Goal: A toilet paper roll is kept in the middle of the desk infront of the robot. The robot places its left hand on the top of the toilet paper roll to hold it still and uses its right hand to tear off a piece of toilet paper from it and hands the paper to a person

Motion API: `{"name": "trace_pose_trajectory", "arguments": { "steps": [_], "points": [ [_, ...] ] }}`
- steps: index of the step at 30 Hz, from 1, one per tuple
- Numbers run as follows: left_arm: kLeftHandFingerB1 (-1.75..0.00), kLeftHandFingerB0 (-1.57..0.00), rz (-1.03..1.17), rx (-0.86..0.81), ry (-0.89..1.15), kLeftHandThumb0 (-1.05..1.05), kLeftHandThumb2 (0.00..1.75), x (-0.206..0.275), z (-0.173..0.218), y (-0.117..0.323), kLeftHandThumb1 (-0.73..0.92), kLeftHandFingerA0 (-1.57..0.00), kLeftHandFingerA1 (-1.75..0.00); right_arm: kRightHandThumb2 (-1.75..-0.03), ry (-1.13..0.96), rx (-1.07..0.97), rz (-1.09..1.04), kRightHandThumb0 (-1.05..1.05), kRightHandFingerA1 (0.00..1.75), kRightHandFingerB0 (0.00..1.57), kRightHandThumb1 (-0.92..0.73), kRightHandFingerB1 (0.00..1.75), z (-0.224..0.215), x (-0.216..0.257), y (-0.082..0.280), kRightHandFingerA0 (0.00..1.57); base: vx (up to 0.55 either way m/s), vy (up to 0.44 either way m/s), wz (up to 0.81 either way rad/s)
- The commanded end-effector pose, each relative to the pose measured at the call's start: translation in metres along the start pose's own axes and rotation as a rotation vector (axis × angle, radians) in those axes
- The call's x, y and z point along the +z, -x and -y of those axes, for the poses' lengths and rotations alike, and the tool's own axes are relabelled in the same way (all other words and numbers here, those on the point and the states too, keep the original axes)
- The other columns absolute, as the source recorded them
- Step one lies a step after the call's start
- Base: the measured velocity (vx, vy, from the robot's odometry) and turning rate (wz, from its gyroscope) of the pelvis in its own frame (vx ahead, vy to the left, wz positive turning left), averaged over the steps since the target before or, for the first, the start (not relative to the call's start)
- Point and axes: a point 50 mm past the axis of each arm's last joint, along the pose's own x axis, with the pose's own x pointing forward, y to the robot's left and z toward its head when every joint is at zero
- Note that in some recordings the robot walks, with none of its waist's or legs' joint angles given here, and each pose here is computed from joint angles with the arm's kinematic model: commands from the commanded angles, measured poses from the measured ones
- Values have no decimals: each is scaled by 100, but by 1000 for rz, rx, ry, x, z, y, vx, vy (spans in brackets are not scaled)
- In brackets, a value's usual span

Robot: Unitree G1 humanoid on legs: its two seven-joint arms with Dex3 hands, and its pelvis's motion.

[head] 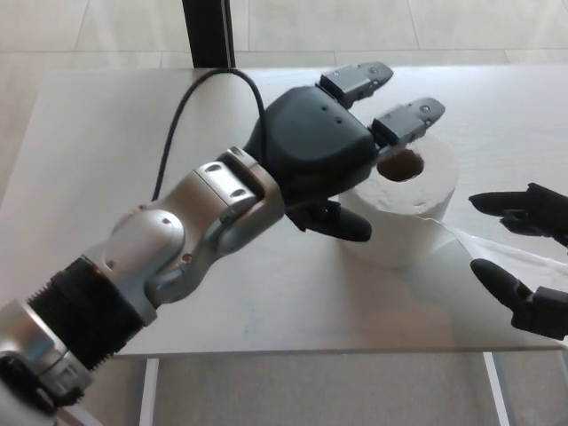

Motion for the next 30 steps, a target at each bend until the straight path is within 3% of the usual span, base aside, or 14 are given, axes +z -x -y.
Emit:
{"name": "trace_pose_trajectory", "arguments": {
  "steps": [1, 8, 9, 10, 11, 13, 14, 15, 17, 18, 27, 28, 29, 30],
  "points": [
    [0, 0, -19, 24, -52, -102, 95, 5, 19, -5, 68, 0, -16, -58, 79, -89, -35, -51, 75, 66, -61, 48, -1, -1, -6, 56, 0, 0, 0],
    [0, 0, -48, 26, -63, -104, 99, 11, 31, -11, 72, 0, -17, -58, 116, -85, -89, -48, 88, 62, -61, 47, -6, -6, -8, 52, 0, 0, 0],
    [-4, 0, -51, 31, -59, -91, 83, 8, 32, -8, 48, 0, -17, -58, 149, -91, -115, -45, 81, 64, -60, 46, -6, -9, -9, 52, 0, 0, 0],
    [-4, 0, -53, 33, -57, -91, 83, 7, 33, -7, 48, 0, -17, -58, 164, -94, -127, -45, 81, 64, -60, 46, -5, -10, -9, 52, 0, 0, 0],
    [0, 0, -55, 40, -54, -62, 61, 6, 33, -7, 71, 0, 0, -59, 187, -79, -145, -43, 65, 60, -63, 42, -4, -11, -9, 46, 0, 0, 0],
    [0, 0, -92, 52, -58, -46, 69, -3, 32, -3, 60, 0, 0, -59, 298, 21, -280, -41, 48, 48, -62, 38, -1, -21, -6, 33, 0, 0, 0],
    [0, 0, -99, 57, -58, -46, 69, -6, 31, -3, 60, 0, 0, -59, 317, 37, -303, -41, 48, 48, -62, 38, 0, -22, -5, 33, 0, 0, 0],
    [0, 0, -107, 66, -63, -43, 76, -9, 29, -2, 54, 0, 0, -77, 320, 42, -308, -47, 56, 40, -47, 49, 0, -21, -6, 29, 0, 0, 0],
    [0, 0, -138, 64, -95, -43, 76, -16, 27, 0, 55, 0, 0, -77, 340, 67, -336, -51, 57, 40, -46, 48, 1, -21, -4, 29, 0, 0, 0],
    [0, 0, -150, 70, -99, -44, 60, -21, 26, 1, 60, 0, 0, -77, 367, 89, -347, -56, 59, 38, -44, 48, 1, -22, -2, 27, 0, 0, 0],
    [0, 0, -179, 52, -142, -50, 57, -32, 25, 4, 58, 0, 0, -76, 487, 154, -398, -61, 56, 36, -42, 46, 2, -21, 2, 21, 0, 0, 0],
    [-2, 0, -182, 49, -142, -50, 70, -33, 25, 4, 48, 0, 0, -55, 496, 162, -397, -59, 53, 43, -50, 35, 2, -21, 3, 22, 0, 0, 0],
    [-6, 0, -180, 48, -155, -50, 72, -36, 29, 5, 50, 0, 0, -75, 543, 240, -377, -66, 51, 26, -40, 42, -1, -17, 5, 3, 0, 0, 0],
    [0, -2, -178, 41, -157, -55, 73, -36, 30, 5, 49, 0, 0, -75, 558, 247, -369, -66, 52, 27, -40, 42, -2, -15, 4, 4, 0, 0, 0]
  ]
}}
